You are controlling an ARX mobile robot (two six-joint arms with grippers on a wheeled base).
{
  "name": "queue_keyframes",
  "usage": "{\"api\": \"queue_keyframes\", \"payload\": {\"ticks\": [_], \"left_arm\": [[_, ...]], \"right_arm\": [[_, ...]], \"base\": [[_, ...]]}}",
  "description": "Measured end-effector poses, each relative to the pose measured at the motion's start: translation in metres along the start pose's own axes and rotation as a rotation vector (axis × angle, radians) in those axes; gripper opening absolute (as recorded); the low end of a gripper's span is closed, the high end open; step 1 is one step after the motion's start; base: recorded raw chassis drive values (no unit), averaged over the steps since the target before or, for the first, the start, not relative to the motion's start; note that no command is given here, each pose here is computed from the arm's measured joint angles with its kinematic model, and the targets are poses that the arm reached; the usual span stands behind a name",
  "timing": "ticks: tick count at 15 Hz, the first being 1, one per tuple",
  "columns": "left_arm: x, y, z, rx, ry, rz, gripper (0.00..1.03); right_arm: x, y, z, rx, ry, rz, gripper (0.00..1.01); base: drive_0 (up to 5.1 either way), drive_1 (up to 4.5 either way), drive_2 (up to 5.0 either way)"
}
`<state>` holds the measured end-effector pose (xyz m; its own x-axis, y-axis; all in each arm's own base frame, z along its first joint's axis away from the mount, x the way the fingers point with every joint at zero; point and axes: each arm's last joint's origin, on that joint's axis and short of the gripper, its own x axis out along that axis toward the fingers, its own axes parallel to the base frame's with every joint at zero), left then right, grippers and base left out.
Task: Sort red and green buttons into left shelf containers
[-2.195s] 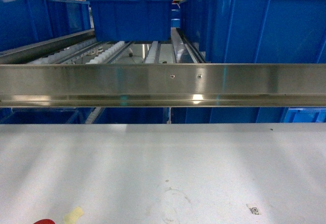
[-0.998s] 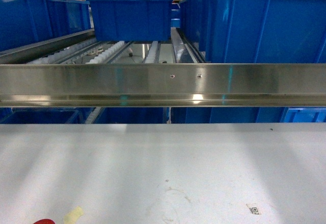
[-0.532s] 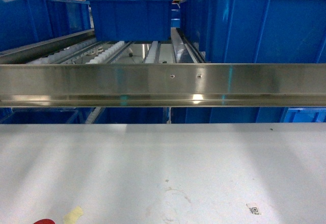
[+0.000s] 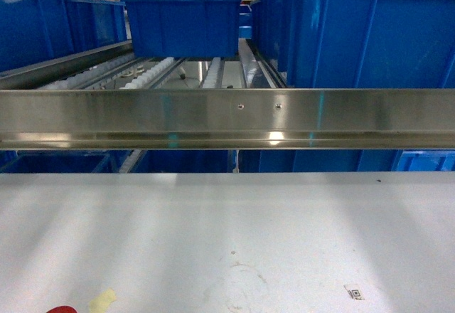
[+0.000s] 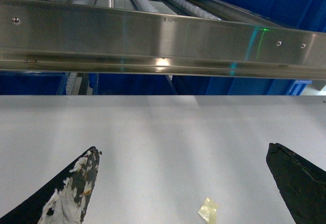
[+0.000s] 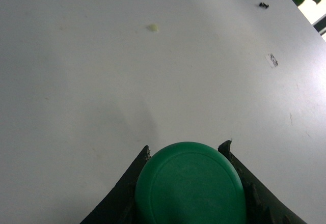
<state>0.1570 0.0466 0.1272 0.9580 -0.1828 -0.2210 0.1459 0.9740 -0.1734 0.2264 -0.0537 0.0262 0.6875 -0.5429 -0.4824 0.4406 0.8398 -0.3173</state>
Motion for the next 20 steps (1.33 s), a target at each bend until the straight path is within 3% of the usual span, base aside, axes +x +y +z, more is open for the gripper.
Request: {"api": "queue_keyframes", "payload": {"ticks": [4, 6, 7, 8, 9, 10, 15, 20], "left_arm": [[0.0, 0.0, 0.0, 0.0, 0.0, 0.0, 0.98], [0.0, 0.0, 0.0, 0.0, 0.0, 0.0, 0.98], [0.0, 0.0, 0.0, 0.0, 0.0, 0.0, 0.98], [0.0, 0.0, 0.0, 0.0, -0.001, 0.0, 0.98], [0.014, -0.007, 0.0, 0.006, 0.012, -0.043, 0.98], [0.043, -0.021, -0.023, -0.056, 0.198, -0.108, 0.98], [0.041, -0.056, -0.02, -0.031, 0.235, -0.223, 0.98], [0.033, -0.073, -0.017, -0.01, 0.261, -0.247, 0.98]], "right_arm": [[-0.046, -0.004, 0.057, 0.081, -0.311, 0.131, 0.33], [-0.079, -0.017, 0.087, 0.132, -0.507, 0.201, 0.33], [-0.1, -0.028, 0.1, 0.141, -0.564, 0.233, 0.32], [-0.132, -0.056, 0.114, 0.144, -0.686, 0.238, 0.32], [-0.129, -0.058, 0.113, 0.132, -0.67, 0.225, 0.32], [-0.13, -0.058, 0.114, 0.134, -0.683, 0.227, 0.32], [-0.13, -0.058, 0.114, 0.134, -0.682, 0.227, 0.32], [-0.13, -0.058, 0.114, 0.134, -0.682, 0.227, 0.32]], "base": [[0.0, 0.0, 0.0], [0.0, 0.0, 0.0], [0.0, 0.0, 0.0], [0.0, 0.0, 0.0], [0.0, 0.0, 0.0], [0.0, 0.0, 0.0], [0.0, 0.0, 0.0], [0.0, 0.0, 0.0]]}}
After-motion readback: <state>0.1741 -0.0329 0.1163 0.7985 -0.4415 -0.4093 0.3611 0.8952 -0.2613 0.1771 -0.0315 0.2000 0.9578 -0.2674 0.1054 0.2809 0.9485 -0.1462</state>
